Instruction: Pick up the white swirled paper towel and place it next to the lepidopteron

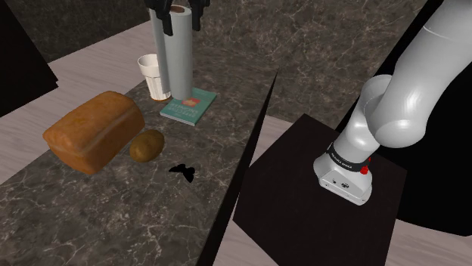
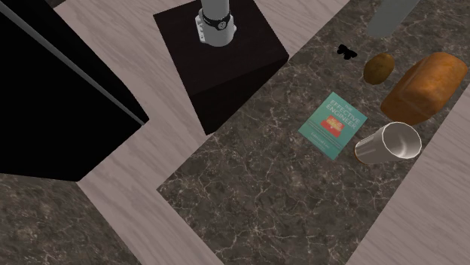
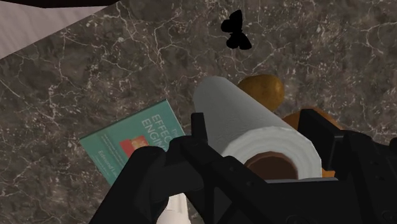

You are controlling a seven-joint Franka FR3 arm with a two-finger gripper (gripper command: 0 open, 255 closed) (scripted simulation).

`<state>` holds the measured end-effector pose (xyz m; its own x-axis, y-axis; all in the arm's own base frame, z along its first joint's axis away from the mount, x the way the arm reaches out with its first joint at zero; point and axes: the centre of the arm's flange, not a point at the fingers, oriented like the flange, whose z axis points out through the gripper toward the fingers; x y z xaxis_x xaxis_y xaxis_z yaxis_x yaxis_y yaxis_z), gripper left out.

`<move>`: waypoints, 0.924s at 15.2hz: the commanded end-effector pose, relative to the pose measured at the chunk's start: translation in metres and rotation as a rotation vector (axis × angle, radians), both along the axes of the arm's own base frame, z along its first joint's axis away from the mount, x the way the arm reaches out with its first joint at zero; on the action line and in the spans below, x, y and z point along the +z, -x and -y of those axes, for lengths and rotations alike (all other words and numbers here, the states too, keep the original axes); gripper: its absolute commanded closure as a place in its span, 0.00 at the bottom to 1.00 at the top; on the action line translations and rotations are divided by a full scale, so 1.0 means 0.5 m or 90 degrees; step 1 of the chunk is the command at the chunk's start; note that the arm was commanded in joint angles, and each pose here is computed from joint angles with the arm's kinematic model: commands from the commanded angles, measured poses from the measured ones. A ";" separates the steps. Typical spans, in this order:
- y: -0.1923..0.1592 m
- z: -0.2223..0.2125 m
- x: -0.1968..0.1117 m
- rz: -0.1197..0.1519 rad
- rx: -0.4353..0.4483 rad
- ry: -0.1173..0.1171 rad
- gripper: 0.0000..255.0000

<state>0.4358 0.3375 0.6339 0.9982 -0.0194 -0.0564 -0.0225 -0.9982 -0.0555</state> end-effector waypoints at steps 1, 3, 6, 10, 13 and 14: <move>0.000 0.002 -0.024 0.000 0.000 0.000 1.00; 0.000 0.002 -0.045 0.000 0.000 0.000 1.00; 0.000 0.002 -0.077 0.000 0.000 0.000 1.00; 0.000 0.002 -0.119 0.000 0.000 0.000 1.00; 0.000 0.002 -0.151 0.000 0.000 0.000 1.00; 0.000 0.002 -0.162 0.000 0.000 0.000 1.00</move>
<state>0.4356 0.3369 0.5585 0.9982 -0.0195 -0.0566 -0.0226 -0.9982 -0.0552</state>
